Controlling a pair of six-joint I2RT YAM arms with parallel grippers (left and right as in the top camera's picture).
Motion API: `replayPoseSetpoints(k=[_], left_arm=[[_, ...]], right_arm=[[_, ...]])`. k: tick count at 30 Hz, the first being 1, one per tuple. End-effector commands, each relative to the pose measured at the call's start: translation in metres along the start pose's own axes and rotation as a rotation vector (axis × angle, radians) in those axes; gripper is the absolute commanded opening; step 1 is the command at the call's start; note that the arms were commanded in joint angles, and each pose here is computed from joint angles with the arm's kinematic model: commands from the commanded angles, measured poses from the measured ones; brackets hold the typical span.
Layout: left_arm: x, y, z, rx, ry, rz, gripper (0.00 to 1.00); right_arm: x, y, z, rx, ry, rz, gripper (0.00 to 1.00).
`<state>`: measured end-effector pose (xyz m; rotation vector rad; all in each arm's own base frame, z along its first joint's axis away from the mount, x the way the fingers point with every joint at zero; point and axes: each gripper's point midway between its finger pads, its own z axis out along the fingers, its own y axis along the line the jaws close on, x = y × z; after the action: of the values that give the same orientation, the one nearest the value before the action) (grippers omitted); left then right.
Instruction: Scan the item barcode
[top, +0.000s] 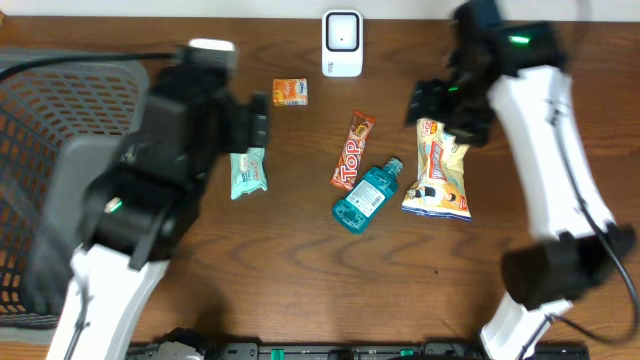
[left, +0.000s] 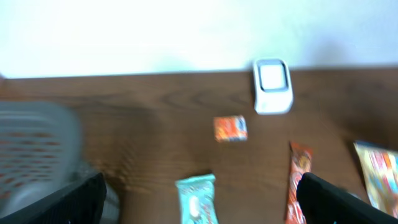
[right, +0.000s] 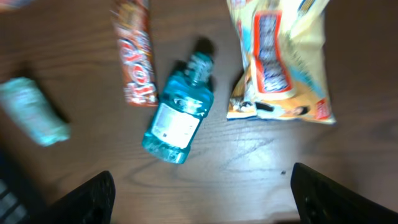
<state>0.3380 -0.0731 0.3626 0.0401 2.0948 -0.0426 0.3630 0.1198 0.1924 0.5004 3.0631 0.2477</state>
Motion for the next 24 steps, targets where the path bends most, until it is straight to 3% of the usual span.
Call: replayPoseSetpoints(k=[1, 14, 24], left_arm=[[-0.008, 0.021, -0.014, -0.047, -0.043, -0.058, 0.98], [0.006, 0.032, -0.021, -0.076, 0.007, -0.062, 0.98], [0.019, 0.034, -0.022, -0.084, 0.056, -0.051, 0.98]], right_arm=[[0.005, 0.005, 0.026, 0.095, 0.023, 0.135, 0.85], [0.037, 0.038, 0.12, 0.264, 0.157, 0.282, 0.8], [0.032, 0.016, 0.172, 0.381, 0.223, 0.313, 0.74]])
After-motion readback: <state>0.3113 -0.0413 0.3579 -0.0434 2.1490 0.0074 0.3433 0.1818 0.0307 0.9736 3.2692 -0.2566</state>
